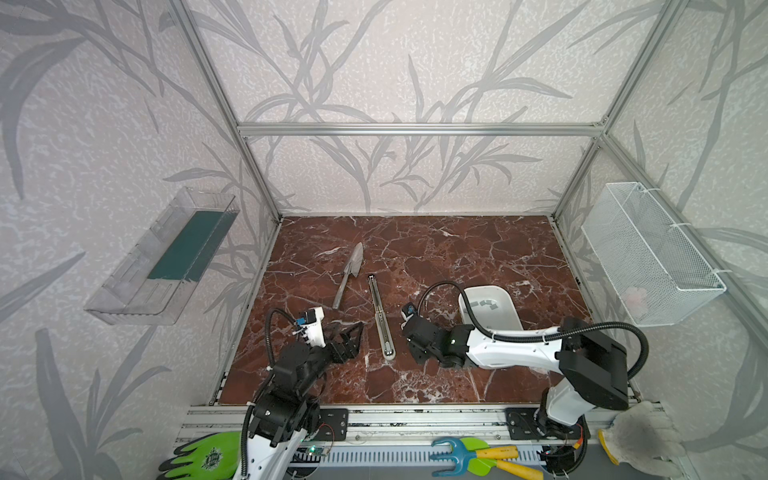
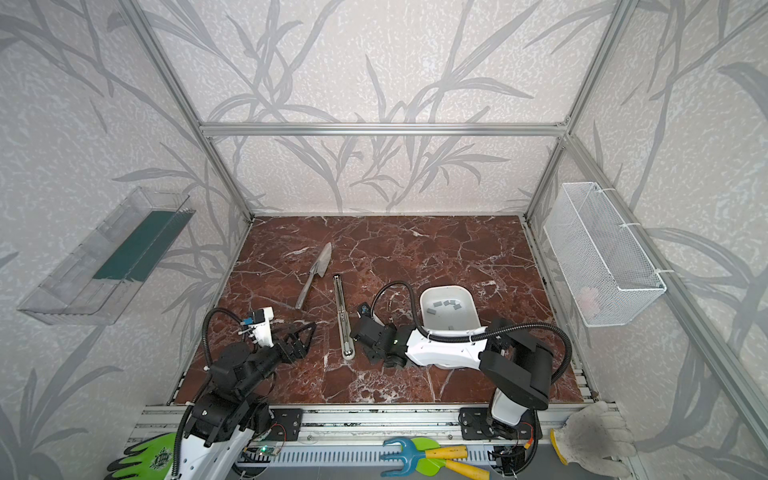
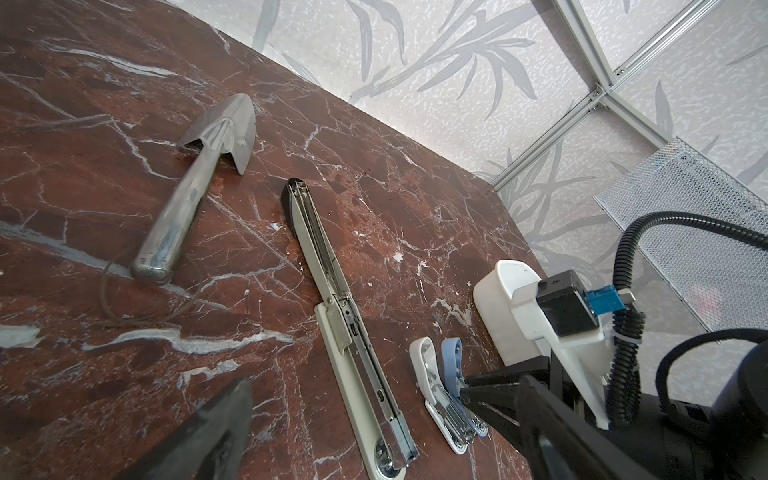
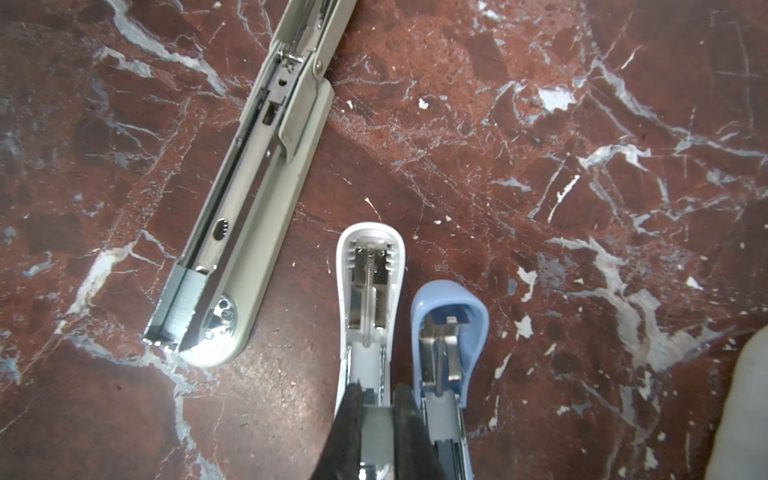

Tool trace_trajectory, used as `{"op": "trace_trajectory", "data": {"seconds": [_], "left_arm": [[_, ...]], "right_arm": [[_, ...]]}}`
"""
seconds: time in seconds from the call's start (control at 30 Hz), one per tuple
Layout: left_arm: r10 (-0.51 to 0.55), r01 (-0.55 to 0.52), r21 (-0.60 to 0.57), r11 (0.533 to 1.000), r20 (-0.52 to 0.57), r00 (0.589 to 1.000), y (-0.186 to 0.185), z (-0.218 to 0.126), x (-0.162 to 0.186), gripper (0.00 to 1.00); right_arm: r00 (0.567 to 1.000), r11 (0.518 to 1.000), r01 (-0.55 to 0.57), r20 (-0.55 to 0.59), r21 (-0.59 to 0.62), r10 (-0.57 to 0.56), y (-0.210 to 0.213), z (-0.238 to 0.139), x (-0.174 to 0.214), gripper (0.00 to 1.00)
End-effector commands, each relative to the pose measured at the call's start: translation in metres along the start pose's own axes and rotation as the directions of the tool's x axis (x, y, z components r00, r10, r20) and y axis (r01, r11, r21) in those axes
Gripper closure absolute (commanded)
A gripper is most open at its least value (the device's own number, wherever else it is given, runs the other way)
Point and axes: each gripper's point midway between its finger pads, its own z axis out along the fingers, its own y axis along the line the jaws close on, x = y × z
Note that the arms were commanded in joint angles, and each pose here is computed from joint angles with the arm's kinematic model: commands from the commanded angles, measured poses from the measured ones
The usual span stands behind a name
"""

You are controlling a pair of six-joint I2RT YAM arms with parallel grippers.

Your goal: Load the staples into the stapler

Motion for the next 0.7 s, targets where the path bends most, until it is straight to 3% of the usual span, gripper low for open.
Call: {"op": "trace_trajectory", "data": {"seconds": [0.0,0.67], "left_arm": [[0.007,-0.007,-0.011,1.000,0.000,1.000,0.0014,-0.0004,0.0003,0.01],[0.008,-0.008,-0.014,1.000,0.002,1.000,0.0019,-0.0008,-0.0003,0.01]], "right_arm": [[1.000,1.000,-0.014,0.019,-0.007,0.014,-0.0009,-0.0051,-0.0046,0.89],[1.000,1.000,-0.017,-0.008,-0.018,0.017,0.0049,0.0047,-0.0004,0.90]]}}
